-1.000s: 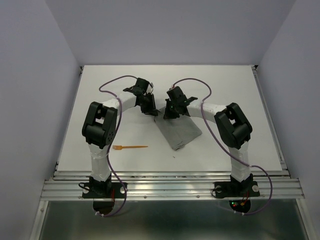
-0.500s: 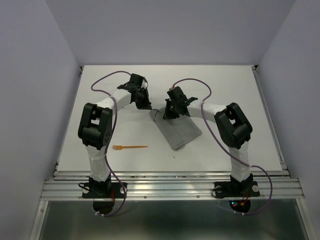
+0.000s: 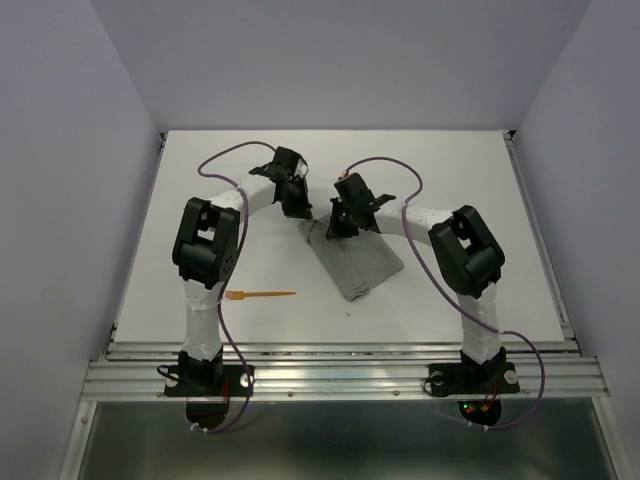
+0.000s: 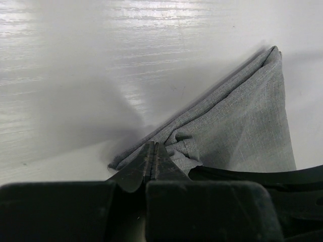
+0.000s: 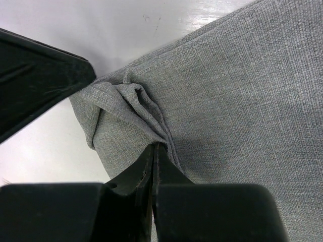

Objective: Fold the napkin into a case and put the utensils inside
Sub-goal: Smooth out the 2/3-rectangle-folded napkin at the center of the board.

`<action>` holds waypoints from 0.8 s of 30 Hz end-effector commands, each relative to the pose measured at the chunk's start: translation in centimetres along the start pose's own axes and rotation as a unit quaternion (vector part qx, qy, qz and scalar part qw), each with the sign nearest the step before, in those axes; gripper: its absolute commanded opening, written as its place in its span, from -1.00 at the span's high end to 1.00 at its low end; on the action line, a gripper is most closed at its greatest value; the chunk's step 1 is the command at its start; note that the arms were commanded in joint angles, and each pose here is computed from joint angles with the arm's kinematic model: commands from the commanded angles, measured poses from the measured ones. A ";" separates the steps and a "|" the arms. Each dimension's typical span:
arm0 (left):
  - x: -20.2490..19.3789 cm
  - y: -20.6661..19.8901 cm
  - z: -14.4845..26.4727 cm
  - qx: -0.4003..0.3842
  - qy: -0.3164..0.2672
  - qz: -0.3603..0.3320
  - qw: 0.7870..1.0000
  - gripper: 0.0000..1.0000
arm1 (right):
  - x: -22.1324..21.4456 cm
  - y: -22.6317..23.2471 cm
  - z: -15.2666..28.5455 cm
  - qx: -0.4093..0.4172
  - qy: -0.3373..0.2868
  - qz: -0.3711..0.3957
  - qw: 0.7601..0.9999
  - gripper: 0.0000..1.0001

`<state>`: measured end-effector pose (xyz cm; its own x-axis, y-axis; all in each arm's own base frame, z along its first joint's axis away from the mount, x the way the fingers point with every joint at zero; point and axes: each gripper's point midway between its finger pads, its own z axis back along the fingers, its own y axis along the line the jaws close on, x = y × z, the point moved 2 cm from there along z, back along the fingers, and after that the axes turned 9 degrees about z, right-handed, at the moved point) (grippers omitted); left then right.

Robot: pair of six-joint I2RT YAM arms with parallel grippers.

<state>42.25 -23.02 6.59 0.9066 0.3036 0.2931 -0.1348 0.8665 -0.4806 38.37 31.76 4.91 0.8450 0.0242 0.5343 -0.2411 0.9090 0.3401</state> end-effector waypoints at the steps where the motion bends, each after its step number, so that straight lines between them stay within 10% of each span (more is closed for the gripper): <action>1: 0.6 -1.9 0.4 -0.019 -0.007 -0.013 1.000 1.00 | 0.5 0.1 0.6 0.005 -0.010 0.001 1.000 0.99; 11: 0.7 -3.7 0.4 -0.044 -0.011 -0.023 0.999 1.00 | 1.7 0.9 2.1 0.023 -0.034 0.018 0.999 0.96; 17: 1.6 -3.8 2.2 -0.043 -0.032 -0.022 0.998 1.00 | 4.9 1.0 4.6 0.014 -0.092 0.039 0.995 0.30; 24: 2.2 -3.5 2.6 -0.037 -0.035 -0.021 0.998 1.00 | 6.3 1.4 3.6 0.037 -0.078 0.072 0.994 0.02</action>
<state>42.44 -24.52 6.25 0.9149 0.2824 0.2886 -0.1106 0.8628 -0.4933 39.92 30.78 9.34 0.7682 0.0525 0.6381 -0.3224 0.8928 0.3147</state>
